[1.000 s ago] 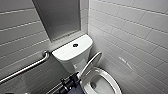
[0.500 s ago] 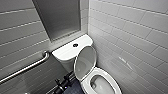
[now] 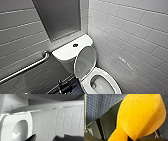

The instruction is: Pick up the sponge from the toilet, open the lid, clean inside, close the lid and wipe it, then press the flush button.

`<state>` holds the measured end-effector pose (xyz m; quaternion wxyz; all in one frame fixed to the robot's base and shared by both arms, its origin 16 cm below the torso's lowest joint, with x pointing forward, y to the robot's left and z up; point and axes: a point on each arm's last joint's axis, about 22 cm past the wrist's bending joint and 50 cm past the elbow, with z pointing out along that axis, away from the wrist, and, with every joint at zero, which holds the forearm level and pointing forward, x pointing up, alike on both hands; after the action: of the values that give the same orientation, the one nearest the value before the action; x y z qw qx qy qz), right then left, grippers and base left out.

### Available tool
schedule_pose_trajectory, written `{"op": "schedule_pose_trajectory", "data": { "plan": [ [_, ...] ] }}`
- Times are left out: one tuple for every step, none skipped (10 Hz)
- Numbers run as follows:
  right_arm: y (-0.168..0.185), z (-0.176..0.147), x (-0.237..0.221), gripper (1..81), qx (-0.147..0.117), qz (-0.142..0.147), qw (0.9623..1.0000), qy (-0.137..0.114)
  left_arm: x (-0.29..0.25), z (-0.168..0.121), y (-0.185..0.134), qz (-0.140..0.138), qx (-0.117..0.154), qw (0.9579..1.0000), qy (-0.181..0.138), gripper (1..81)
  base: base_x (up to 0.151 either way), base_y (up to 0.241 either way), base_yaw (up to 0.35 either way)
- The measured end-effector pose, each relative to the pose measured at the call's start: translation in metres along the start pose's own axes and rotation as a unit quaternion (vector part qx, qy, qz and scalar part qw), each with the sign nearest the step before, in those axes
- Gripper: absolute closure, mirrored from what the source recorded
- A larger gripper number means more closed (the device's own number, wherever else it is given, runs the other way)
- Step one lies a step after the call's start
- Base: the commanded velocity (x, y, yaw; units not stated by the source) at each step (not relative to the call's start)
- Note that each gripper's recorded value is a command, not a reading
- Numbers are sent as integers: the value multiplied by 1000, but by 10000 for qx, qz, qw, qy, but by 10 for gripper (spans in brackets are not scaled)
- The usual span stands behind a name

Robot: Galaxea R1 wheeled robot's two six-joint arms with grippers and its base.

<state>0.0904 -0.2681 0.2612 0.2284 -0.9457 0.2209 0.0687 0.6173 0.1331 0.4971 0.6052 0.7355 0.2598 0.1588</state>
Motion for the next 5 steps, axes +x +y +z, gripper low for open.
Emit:
{"op": "schedule_pose_trajectory", "data": {
  "plan": [
    [1,-1,0,811,-2,0,10000,0,-10,-17,-18,510,353,9975,-328,10,0,0,0],
    [-1,-2,-1,811,17,1,10000,-12,-17,-37,-32,931,675,9917,-580,10,0,0,0],
    [-1,-2,0,811,27,-15,10000,-9,-30,-61,-52,1426,1025,9804,-892,10,0,0,0],
    [-1,-3,-1,811,31,-24,10000,-7,-54,-80,-76,1787,1421,9654,-1263,10,0,0,0],
    [1,-5,-1,811,12,-36,10000,-2,-82,-97,-103,2036,1861,9471,-1639,10,0,0,0]
  ]
}}
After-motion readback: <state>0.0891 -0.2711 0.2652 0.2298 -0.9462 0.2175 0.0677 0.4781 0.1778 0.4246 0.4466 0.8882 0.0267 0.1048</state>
